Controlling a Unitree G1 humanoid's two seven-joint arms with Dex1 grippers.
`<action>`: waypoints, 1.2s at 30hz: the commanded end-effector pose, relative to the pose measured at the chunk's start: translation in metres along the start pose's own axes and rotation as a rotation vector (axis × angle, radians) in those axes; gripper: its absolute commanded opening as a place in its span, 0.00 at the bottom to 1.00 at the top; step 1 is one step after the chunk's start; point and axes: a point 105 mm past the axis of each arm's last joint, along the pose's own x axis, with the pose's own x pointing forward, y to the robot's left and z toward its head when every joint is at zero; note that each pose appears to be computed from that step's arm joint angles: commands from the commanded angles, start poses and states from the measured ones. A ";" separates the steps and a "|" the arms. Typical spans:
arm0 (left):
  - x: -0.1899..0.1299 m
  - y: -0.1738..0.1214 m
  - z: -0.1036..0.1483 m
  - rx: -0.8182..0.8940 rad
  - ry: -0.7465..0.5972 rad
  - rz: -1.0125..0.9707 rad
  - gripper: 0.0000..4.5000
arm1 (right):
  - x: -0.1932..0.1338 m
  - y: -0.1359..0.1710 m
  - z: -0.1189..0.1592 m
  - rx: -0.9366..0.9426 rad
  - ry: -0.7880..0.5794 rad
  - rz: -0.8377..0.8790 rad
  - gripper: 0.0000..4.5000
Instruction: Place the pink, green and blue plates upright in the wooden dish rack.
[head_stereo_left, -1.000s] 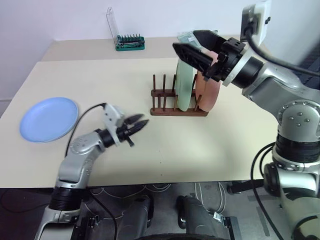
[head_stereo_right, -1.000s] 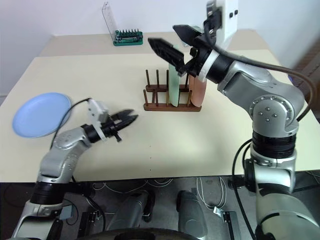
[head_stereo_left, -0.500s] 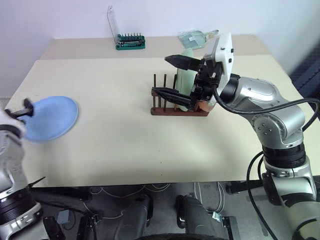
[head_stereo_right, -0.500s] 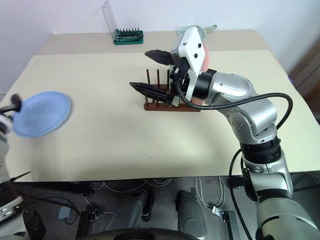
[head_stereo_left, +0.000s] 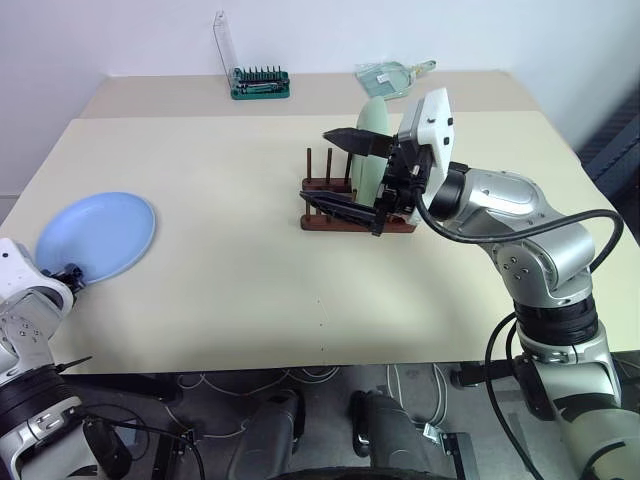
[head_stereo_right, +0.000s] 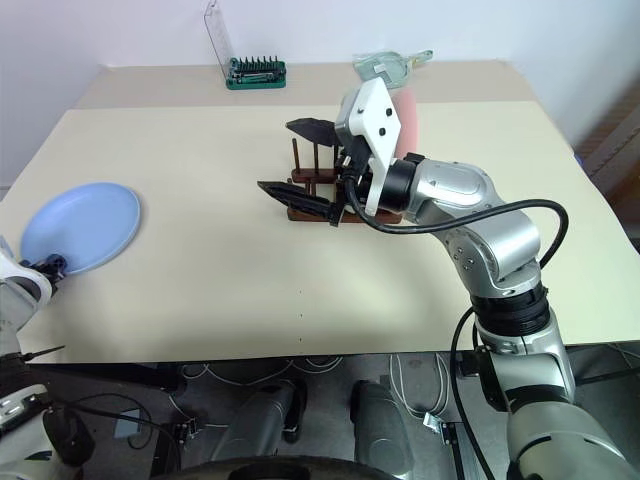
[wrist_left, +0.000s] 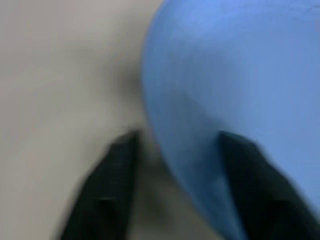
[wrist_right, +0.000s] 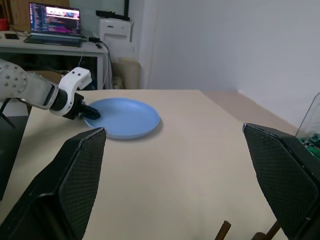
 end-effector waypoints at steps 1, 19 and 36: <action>-0.003 0.004 0.014 -0.024 -0.053 0.016 0.14 | -0.003 0.002 0.013 -0.034 -0.038 -0.016 1.00; -0.156 -0.224 0.130 0.052 -0.852 -0.675 0.01 | 0.030 -0.011 -0.002 -0.633 0.112 -0.086 1.00; -0.205 -0.264 0.112 0.074 -0.781 -0.840 0.01 | 0.059 -0.006 -0.027 -0.893 0.137 -0.066 1.00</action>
